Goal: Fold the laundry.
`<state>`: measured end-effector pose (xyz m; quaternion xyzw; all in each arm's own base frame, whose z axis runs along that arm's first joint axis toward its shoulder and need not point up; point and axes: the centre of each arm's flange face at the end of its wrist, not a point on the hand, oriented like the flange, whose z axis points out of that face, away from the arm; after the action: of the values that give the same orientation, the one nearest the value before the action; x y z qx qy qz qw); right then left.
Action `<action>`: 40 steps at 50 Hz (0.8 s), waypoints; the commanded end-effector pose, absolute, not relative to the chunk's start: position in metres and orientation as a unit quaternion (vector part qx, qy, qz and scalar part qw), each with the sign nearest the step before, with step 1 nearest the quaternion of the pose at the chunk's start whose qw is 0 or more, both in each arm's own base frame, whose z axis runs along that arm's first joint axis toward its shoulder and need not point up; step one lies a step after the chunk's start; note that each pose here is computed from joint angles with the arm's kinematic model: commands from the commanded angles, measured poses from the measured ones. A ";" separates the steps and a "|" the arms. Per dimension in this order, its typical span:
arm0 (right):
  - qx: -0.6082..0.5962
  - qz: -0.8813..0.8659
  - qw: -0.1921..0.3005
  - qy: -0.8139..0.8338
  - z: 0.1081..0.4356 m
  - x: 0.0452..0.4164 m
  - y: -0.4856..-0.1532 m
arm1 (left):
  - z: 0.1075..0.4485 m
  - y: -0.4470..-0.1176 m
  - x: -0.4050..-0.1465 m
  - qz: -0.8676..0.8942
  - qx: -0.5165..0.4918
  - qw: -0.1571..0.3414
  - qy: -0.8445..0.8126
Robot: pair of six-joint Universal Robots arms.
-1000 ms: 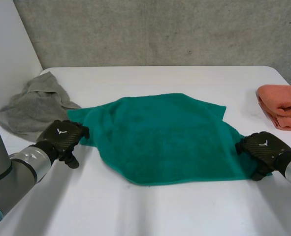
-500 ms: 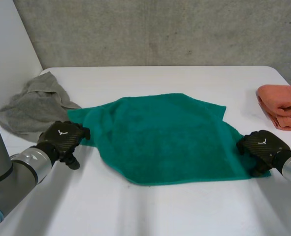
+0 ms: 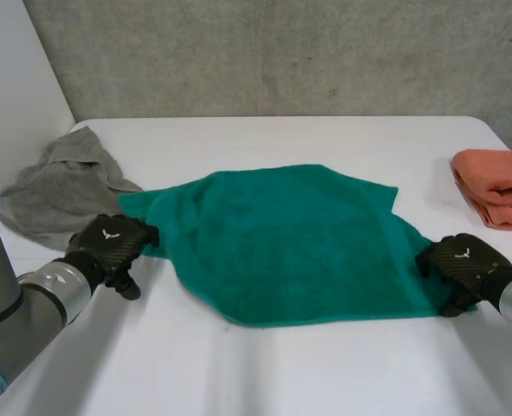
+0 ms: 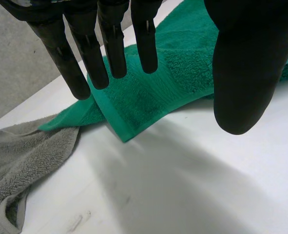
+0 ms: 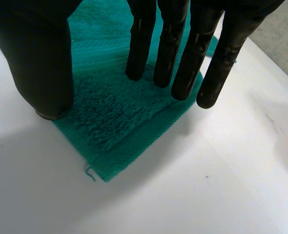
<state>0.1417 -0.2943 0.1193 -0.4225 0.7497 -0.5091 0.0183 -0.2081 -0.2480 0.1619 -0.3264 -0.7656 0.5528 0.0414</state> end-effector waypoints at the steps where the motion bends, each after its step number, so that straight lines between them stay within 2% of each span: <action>1: -0.425 -0.516 0.012 0.743 0.117 0.142 -0.301 | 0.162 -0.248 -0.208 0.553 -0.326 0.041 -0.766; 24: -0.417 -0.527 -0.010 0.741 0.114 0.138 -0.320 | 0.164 -0.248 -0.208 0.555 -0.325 0.040 -0.764; 40: -0.427 -0.526 -0.012 0.736 0.109 0.148 -0.327 | 0.162 -0.247 -0.206 0.552 -0.325 0.040 -0.767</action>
<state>0.1456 -0.3249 0.1104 -0.4249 0.7365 -0.5262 -0.0099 -0.2066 -0.2470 0.1620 -0.3248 -0.7668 0.5521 0.0403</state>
